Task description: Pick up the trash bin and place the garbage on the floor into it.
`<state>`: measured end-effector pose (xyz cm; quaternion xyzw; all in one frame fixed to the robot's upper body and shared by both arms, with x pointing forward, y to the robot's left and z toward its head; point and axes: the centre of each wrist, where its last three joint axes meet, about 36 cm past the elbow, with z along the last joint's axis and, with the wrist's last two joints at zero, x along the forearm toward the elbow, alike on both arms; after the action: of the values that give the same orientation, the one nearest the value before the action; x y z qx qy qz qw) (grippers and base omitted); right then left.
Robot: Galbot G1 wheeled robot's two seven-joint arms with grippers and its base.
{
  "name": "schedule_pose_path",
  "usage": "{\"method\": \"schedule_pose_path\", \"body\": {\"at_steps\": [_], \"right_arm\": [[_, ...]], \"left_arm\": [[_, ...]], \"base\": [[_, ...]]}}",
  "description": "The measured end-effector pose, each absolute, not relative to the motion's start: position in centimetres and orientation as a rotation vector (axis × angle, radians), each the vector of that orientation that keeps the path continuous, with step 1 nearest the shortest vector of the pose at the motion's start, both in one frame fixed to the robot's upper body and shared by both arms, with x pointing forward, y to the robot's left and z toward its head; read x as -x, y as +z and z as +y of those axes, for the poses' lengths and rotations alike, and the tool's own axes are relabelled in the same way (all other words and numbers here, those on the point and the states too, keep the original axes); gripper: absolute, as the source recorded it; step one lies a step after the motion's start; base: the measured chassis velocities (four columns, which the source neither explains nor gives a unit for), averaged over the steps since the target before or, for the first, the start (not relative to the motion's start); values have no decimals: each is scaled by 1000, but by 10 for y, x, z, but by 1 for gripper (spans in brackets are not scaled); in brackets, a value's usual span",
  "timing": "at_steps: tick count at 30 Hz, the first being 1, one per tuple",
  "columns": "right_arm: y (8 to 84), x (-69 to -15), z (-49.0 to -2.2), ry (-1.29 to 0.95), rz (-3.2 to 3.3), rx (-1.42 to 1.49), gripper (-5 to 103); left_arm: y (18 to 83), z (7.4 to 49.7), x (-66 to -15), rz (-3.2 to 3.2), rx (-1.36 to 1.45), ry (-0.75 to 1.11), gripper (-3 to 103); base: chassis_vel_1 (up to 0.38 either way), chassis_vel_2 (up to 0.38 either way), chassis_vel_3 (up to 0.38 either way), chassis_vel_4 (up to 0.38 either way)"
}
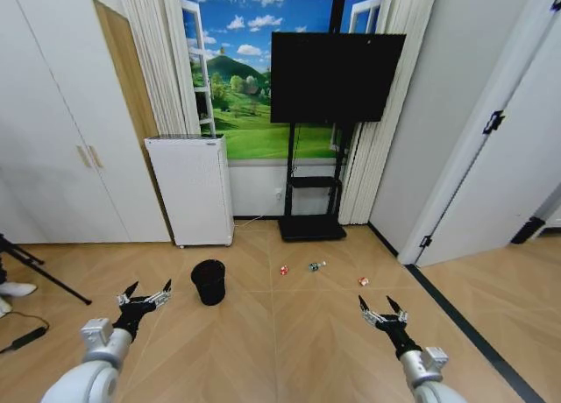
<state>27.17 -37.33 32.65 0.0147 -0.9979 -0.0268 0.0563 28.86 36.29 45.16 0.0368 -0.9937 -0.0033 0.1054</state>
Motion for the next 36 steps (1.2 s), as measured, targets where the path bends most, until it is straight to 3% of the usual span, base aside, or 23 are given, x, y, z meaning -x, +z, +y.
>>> {"method": "schedule_pose_path", "body": {"at_steps": [24,36], "right_arm": [[309,-267,-373,-67,-3015,-41,100],[302,-271,-366,11,-3011,134,100]], "left_arm": [[450,358,-289,-2913,-113,-9,100],[446,355,-293,-2913,-115,-15,100]], "base": [[-353,360,349,-347],[-276,278,267,-281]]}}
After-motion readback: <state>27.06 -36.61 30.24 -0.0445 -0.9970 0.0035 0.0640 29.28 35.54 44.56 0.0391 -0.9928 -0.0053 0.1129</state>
